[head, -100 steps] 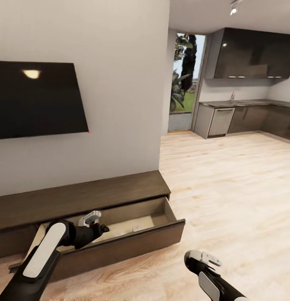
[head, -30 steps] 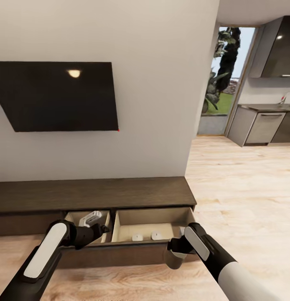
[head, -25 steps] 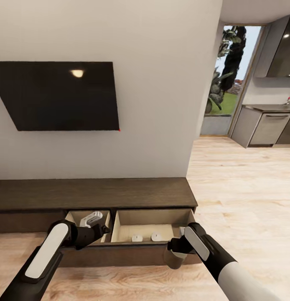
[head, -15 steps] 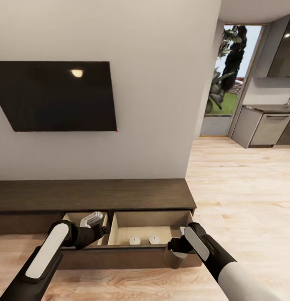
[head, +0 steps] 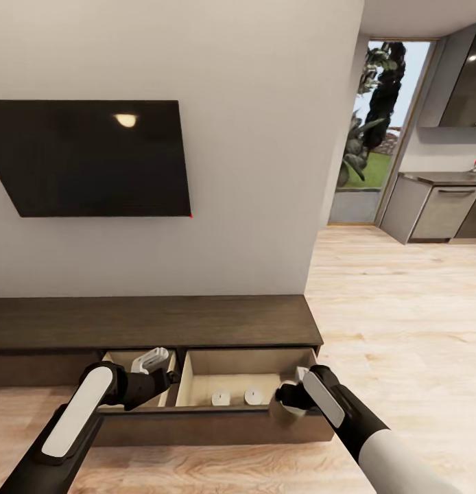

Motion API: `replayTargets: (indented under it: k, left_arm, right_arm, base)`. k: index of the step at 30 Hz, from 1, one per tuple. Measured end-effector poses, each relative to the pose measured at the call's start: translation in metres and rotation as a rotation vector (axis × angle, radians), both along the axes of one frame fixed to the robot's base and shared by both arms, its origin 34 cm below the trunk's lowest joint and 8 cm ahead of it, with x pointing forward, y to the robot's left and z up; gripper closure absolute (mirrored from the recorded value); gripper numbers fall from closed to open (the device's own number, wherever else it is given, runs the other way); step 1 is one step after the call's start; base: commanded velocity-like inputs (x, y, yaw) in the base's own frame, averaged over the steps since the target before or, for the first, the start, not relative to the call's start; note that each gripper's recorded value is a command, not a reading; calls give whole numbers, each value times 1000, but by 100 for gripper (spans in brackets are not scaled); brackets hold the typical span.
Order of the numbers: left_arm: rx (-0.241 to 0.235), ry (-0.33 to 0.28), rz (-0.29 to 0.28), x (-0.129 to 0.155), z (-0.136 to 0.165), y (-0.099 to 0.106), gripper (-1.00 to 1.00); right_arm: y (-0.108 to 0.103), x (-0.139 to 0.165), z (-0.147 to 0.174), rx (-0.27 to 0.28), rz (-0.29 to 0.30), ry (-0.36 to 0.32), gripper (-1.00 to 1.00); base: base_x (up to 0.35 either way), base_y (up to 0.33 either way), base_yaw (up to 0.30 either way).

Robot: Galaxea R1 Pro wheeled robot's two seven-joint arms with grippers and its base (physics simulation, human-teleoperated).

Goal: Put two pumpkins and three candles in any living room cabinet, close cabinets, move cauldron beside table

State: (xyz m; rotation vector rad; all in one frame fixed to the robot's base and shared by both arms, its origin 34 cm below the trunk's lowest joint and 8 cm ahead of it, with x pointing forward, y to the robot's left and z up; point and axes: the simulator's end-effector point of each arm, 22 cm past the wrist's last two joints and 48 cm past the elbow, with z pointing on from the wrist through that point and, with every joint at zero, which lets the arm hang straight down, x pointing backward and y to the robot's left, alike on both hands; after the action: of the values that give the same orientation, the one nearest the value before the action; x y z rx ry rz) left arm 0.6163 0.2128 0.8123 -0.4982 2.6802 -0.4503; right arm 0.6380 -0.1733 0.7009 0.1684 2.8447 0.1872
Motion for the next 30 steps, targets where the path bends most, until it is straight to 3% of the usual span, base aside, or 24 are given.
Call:
replayTargets:
  k: [6, 30]
  left_arm:
    - [0, -1, 1, 0, 0, 0, -100]
    - [-1, -1, 0, 0, 0, -1, -100]
  right_arm:
    - [-2, 15, 5, -3, -43, -69, 100]
    - [-4, 20, 6, -9, -59, -96, 100]
  base:
    - [104, 0, 0]
    - [106, 0, 0]
